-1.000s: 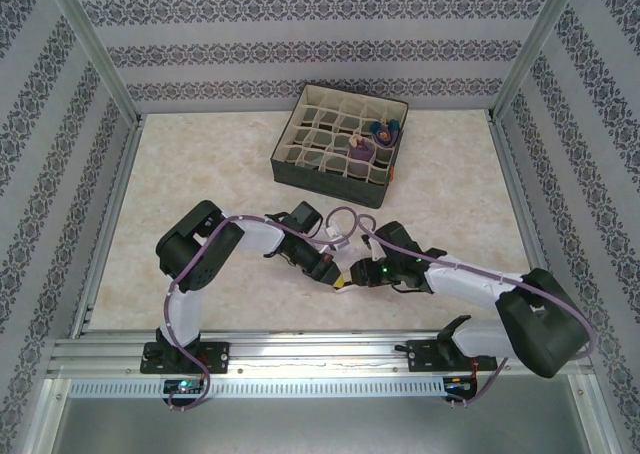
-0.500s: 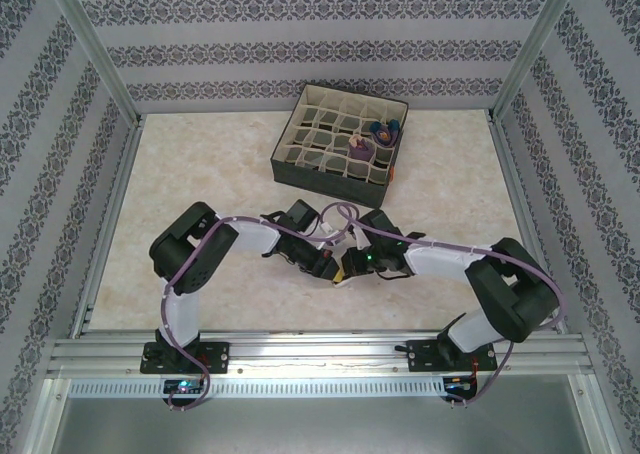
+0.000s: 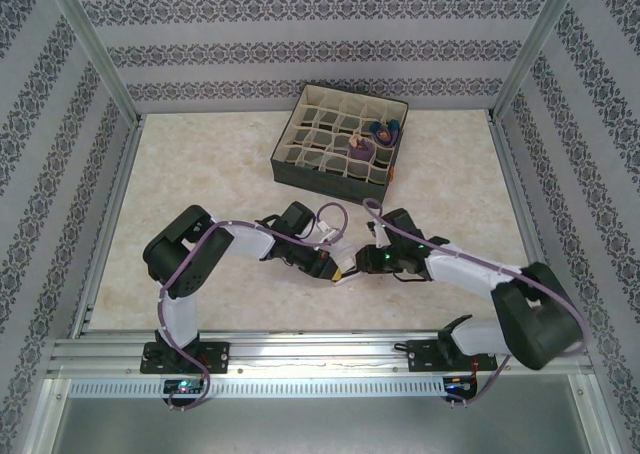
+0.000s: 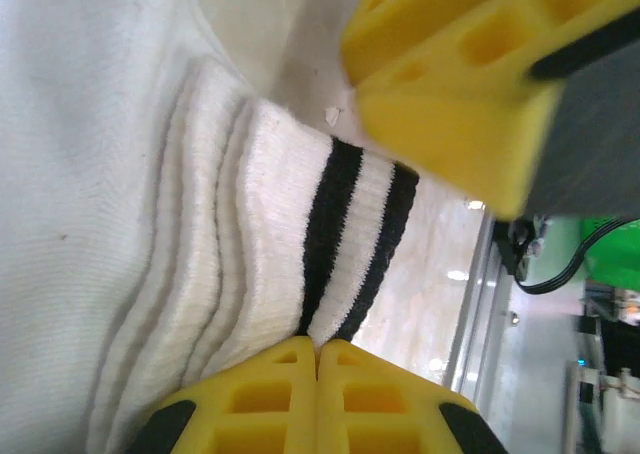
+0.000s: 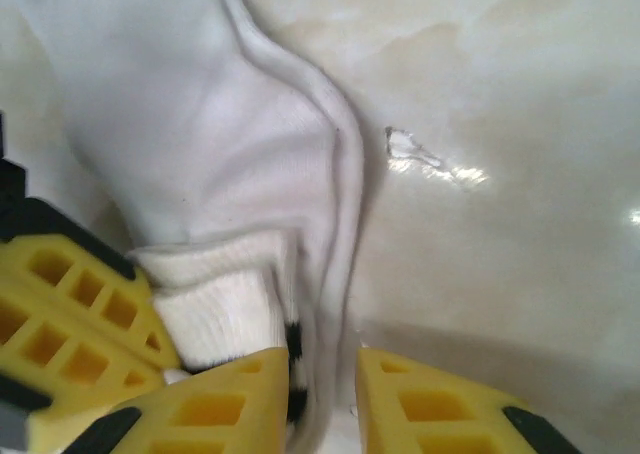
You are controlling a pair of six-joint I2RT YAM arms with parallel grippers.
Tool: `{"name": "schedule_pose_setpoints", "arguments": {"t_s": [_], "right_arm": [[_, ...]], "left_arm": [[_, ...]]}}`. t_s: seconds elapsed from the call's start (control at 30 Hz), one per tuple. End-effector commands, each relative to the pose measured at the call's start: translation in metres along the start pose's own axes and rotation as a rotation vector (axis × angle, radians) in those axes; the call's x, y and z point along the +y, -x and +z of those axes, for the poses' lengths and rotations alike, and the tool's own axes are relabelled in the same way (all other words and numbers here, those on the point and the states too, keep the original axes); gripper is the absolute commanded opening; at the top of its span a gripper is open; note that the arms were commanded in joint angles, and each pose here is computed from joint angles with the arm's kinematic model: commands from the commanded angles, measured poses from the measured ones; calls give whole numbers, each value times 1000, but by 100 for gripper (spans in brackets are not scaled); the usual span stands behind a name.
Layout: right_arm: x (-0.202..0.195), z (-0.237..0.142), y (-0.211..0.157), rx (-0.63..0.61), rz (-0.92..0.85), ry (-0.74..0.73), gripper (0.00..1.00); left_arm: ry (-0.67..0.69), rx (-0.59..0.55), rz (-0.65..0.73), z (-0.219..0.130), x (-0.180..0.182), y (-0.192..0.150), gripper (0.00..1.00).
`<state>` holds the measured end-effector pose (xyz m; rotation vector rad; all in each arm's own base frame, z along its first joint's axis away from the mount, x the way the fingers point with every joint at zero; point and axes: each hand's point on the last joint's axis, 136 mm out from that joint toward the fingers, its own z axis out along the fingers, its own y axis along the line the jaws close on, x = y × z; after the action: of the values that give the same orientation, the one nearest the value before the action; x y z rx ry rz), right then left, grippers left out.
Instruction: Roll the socks
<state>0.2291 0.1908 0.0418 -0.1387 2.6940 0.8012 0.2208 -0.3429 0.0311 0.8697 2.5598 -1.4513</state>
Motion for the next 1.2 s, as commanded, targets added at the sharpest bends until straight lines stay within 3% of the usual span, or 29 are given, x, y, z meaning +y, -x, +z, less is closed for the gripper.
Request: {"name": "schedule_pose_setpoints", "arguments": {"t_s": [0.0, 0.27, 0.5, 0.87, 1.0, 1.17], "right_arm": [[8, -16, 4, -27, 33, 82, 16], [42, 1, 2, 110, -21, 268, 12], [45, 28, -11, 219, -30, 277, 14], [42, 30, -26, 241, -76, 337, 45], [53, 28, -28, 257, -131, 378, 48], [58, 38, -34, 289, -220, 321, 46]], "left_arm": [[88, 40, 49, -8, 16, -9, 0], [65, 89, 103, -18, -2, -7, 0], [9, 67, 80, -20, -13, 2, 0], [-41, 10, -182, -33, 24, 4, 0], [-46, -8, -210, -35, 29, 5, 0], [-66, -36, -239, -38, 31, 9, 0]]}}
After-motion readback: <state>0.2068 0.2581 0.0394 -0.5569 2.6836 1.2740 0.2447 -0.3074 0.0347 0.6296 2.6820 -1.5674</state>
